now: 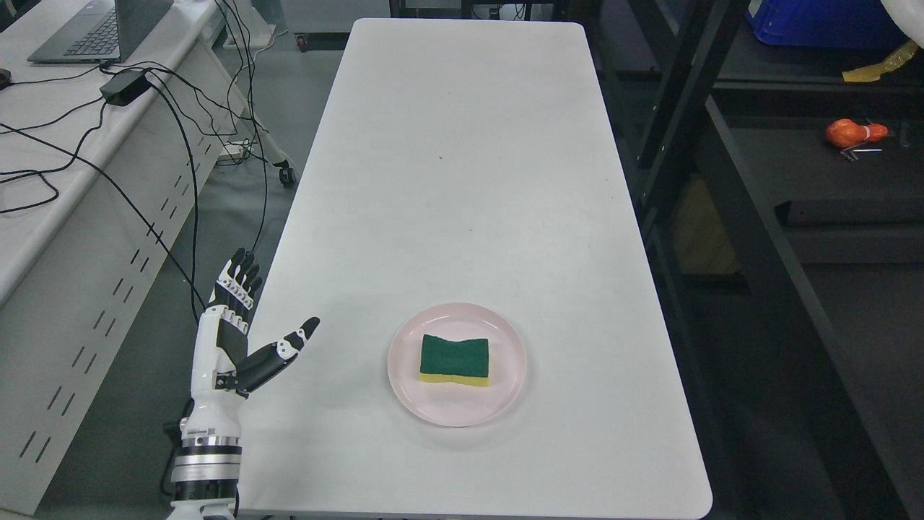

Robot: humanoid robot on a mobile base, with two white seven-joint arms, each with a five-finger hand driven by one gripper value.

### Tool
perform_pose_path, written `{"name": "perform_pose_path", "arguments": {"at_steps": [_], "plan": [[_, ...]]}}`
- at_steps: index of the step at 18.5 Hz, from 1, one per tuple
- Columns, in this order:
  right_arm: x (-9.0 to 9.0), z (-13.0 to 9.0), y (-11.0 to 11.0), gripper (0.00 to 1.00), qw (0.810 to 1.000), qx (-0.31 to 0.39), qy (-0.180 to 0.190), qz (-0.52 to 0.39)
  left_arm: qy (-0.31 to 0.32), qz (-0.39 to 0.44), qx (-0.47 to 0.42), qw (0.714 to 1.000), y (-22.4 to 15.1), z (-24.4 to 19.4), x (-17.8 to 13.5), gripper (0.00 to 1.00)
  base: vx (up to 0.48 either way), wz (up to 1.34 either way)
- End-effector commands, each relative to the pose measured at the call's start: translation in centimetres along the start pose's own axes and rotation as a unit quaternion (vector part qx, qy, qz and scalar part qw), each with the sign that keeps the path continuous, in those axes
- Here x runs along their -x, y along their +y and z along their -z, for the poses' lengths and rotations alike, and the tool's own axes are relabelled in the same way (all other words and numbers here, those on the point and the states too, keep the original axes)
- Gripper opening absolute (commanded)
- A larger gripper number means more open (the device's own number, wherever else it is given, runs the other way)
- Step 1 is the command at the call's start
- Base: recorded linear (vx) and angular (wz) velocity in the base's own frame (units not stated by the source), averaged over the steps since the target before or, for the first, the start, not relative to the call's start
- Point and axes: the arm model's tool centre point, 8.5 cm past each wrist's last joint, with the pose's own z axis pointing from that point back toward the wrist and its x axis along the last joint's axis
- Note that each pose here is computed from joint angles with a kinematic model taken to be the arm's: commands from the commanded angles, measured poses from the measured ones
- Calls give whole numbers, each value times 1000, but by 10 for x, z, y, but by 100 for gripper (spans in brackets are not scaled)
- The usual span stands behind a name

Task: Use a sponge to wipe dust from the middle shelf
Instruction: 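Raise the left hand and reach toward the sponge on the pink plate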

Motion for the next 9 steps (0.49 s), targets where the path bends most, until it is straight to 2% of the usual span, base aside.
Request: {"name": "perform_pose_path", "arguments": {"at_steps": [1, 4, 6, 8, 9], "plan": [[-10, 0, -10, 100, 1000, 7, -11, 1, -3, 6, -8, 1000, 8, 2, -2, 98, 0, 0], [-10, 0, -10, 100, 1000, 7, -11, 1, -6, 9, 9, 1000, 5, 3, -3, 98, 0, 0], [-10, 0, -10, 100, 1000, 7, -11, 1, -14, 40, 69, 997, 12, 7, -7, 98, 0, 0], [-10, 0, -10, 100, 1000, 7, -11, 1, -26, 112, 144, 983, 23, 20, -18, 97, 0, 0], [-10, 0, -10, 100, 1000, 7, -11, 1, -40, 174, 175, 968, 25, 34, -27, 97, 0, 0]]}}
